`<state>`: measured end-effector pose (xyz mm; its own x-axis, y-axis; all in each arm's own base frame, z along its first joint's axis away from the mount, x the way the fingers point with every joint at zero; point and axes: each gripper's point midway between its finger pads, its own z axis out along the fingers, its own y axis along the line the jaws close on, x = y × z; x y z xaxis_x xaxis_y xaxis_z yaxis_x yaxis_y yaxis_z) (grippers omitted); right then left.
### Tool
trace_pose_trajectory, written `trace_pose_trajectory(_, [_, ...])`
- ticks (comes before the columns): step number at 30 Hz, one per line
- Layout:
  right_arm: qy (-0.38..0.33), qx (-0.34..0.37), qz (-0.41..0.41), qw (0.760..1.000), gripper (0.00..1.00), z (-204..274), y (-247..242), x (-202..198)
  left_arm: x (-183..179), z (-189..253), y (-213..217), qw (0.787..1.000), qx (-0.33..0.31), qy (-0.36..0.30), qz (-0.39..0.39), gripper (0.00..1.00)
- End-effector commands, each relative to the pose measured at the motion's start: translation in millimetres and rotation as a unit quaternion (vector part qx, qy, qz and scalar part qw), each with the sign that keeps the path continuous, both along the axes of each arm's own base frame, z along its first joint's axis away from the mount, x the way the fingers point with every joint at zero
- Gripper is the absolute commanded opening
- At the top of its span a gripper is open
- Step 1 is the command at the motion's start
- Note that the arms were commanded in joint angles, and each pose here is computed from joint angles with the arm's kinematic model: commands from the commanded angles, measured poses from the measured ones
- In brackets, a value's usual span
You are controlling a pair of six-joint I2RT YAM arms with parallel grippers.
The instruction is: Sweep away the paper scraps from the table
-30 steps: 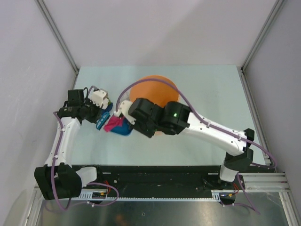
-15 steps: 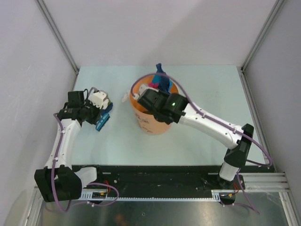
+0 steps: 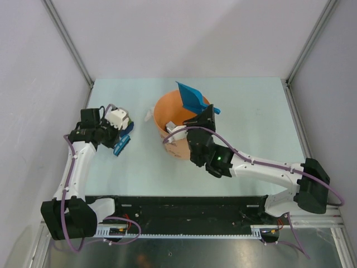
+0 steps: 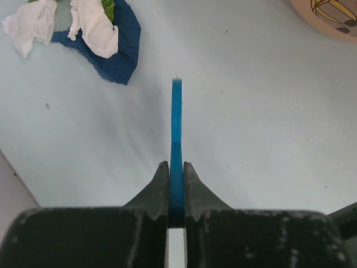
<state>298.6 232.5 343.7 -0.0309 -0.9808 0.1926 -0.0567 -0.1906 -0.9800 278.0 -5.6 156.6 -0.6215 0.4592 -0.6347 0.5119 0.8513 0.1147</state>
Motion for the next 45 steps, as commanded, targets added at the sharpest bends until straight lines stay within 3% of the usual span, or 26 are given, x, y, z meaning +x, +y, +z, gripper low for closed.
trace_pose_trajectory(1, [-0.054,-0.015,0.024,0.998,0.00,42.2,-8.0,-1.7,1.4,9.0,1.1,1.000,0.006,-0.025,-0.006,0.00])
trace_pose_trajectory(7, [-0.073,0.008,0.022,0.997,0.00,48.3,-16.3,4.8,2.8,13.7,-1.3,0.999,0.000,-0.031,-0.010,0.00])
trace_pose_trajectory(10, [-0.106,0.145,0.029,0.983,0.00,70.6,-19.6,1.4,9.3,28.0,-17.0,0.998,-0.042,-0.043,-0.028,0.00])
trace_pose_trajectory(11, [-0.084,0.147,0.027,0.985,0.00,64.9,-18.1,2.9,12.9,35.7,-24.1,0.996,-0.061,-0.049,-0.036,0.00])
trace_pose_trajectory(12, [-0.075,0.230,0.025,0.970,0.00,62.0,-18.2,3.4,20.9,54.5,-29.8,0.994,-0.079,-0.068,-0.042,0.00])
trace_pose_trajectory(16, [-0.054,0.295,0.023,0.954,0.00,61.9,-18.6,3.7,55.5,94.8,-66.5,0.978,-0.193,-0.073,-0.027,0.00])
trace_pose_trajectory(20, [-0.050,0.300,-0.007,0.953,0.00,52.4,-26.7,4.3,116.4,96.8,-74.6,0.976,-0.196,-0.089,0.038,0.00])
trace_pose_trajectory(23, [-0.044,0.315,-0.014,0.948,0.00,47.3,-30.7,3.1,145.9,103.7,-97.8,0.973,-0.209,-0.090,0.037,0.00])
trace_pose_trajectory(28, [-0.027,0.340,-0.015,0.940,0.00,39.5,-39.7,2.8,195.3,69.1,-130.7,0.964,-0.255,-0.026,0.074,0.00])
trace_pose_trajectory(36, [-0.001,0.339,-0.029,0.940,0.00,23.8,-49.1,2.5,270.0,31.6,-131.2,0.959,-0.245,-0.035,0.136,0.00])
trace_pose_trajectory(40, [0.005,0.329,-0.042,0.943,0.00,17.4,-52.8,2.4,283.3,5.7,-115.1,0.957,-0.239,-0.018,0.162,0.00])
trace_pose_trajectory(45, [0.016,0.334,-0.040,0.942,0.00,11.5,-49.9,2.6,268.4,-30.6,-78.5,0.956,-0.224,0.021,0.189,0.00])
